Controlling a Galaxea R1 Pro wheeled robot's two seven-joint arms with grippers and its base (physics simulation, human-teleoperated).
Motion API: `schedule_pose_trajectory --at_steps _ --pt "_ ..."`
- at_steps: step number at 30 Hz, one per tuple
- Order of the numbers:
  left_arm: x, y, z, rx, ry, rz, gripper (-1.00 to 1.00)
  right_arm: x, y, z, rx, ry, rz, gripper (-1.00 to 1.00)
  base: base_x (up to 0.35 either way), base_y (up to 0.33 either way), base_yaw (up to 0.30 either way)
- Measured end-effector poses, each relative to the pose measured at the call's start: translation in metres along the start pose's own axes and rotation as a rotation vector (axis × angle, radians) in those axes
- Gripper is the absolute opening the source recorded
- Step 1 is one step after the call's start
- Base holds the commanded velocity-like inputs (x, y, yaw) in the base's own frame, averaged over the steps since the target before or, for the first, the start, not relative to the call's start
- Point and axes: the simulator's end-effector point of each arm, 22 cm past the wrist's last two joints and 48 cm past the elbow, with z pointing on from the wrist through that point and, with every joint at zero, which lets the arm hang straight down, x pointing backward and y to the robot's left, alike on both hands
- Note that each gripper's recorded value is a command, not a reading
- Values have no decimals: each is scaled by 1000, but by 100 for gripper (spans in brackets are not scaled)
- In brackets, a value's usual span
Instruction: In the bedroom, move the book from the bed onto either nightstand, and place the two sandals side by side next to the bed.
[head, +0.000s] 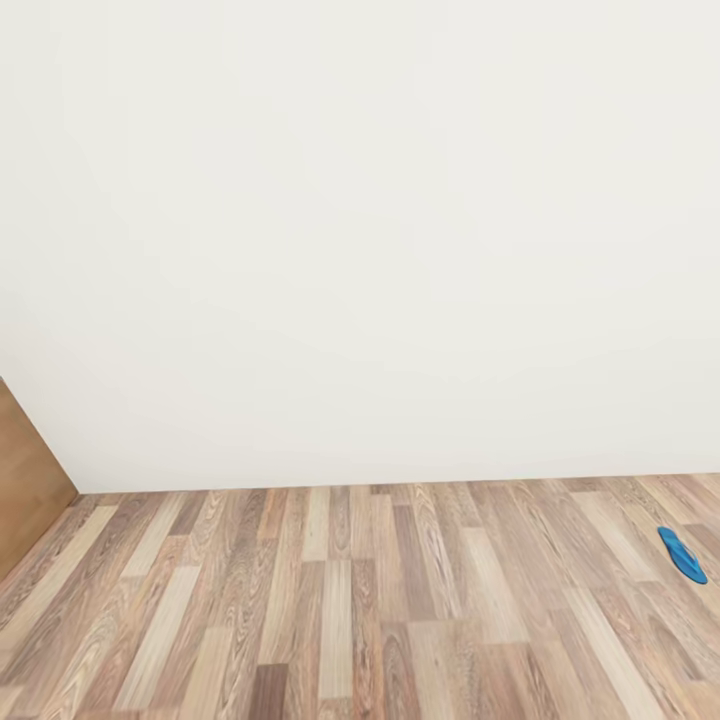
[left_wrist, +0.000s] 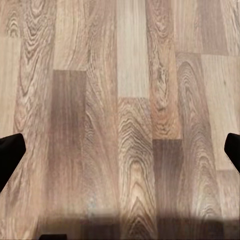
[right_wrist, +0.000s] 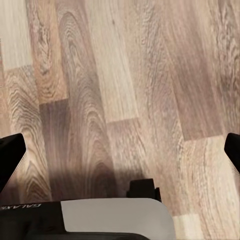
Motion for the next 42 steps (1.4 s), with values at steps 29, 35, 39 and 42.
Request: schedule_pose_trajectory --at_steps 29,35,39,42 --pt "0 0 0 -1 0 -2 100 1 1 0 -1 4 -10 100 322 0 -7" --pt "0 0 0 0 0 -1 100 1 0 0 0 4 -10 100 323 0 -203" --pt "0 0 0 0 -1 -2 100 1 0 0 -1 4 -10 100 323 0 -273" --pt "0 0 0 0 -1 -1 100 1 1 0 -1 4 -10 100 323 0 -281"
